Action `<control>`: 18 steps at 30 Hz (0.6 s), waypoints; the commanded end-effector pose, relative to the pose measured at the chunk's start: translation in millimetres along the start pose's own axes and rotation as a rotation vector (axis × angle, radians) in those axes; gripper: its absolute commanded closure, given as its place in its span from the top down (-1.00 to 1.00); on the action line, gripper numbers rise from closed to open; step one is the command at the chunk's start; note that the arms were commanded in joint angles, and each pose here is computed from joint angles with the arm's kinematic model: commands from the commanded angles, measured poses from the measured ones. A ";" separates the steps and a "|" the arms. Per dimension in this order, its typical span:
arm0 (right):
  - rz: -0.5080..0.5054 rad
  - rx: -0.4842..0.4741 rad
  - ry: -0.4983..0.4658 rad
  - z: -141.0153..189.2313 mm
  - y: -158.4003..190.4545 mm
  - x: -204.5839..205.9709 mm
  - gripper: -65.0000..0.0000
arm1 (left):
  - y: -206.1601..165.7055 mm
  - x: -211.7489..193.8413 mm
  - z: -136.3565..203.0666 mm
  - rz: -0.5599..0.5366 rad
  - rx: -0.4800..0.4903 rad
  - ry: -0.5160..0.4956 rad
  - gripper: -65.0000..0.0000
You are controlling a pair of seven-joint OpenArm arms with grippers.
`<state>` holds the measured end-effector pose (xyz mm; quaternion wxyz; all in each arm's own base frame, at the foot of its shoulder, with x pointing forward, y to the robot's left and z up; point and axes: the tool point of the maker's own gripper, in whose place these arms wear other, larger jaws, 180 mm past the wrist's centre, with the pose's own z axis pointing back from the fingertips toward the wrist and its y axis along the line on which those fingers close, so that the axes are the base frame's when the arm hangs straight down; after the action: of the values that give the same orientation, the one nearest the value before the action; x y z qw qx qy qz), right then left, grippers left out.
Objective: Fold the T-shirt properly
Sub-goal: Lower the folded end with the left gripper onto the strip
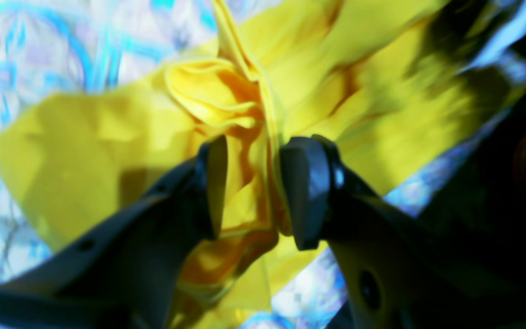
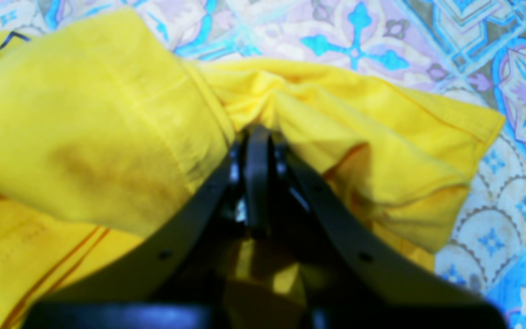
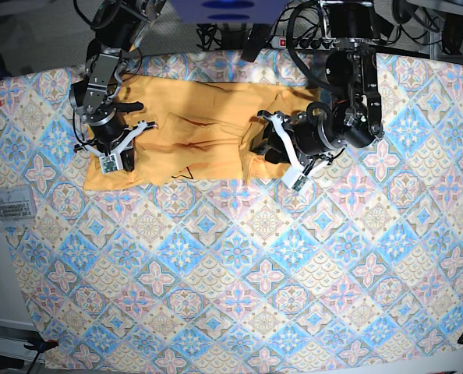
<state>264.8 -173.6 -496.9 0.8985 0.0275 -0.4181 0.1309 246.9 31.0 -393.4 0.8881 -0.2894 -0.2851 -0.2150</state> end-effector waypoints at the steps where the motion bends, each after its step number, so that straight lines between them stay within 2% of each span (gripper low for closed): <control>1: 0.048 0.050 0.229 9.2 14.0 -53.6 -1.00 | 1.6 9.9 6.4 -0.018 -0.010 -0.028 -0.30; 7: 0.048 0.050 0.229 9.2 14.0 -53.6 -1.00 | 23.0 4.9 28.2 0.074 0.010 -0.079 -0.30; 10: 0.049 0.049 0.227 8.9 13.8 -52.9 -1.00 | 38.3 -2.3 38.1 0.080 0.052 -0.052 -0.31; 14: 0.049 0.049 0.226 8.5 13.5 -52.1 -1.00 | 42.3 -7.6 32.4 0.034 0.088 -0.018 -0.31; 18: 0.048 0.050 0.229 9.2 14.0 -53.6 -1.00 | 51.7 -35.4 11.9 0.039 0.116 0.072 -0.31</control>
<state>265.1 -173.8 -496.7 0.8983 0.0273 -0.4187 0.1304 237.6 84.0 -435.7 0.9222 -0.2328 -0.2430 -0.1903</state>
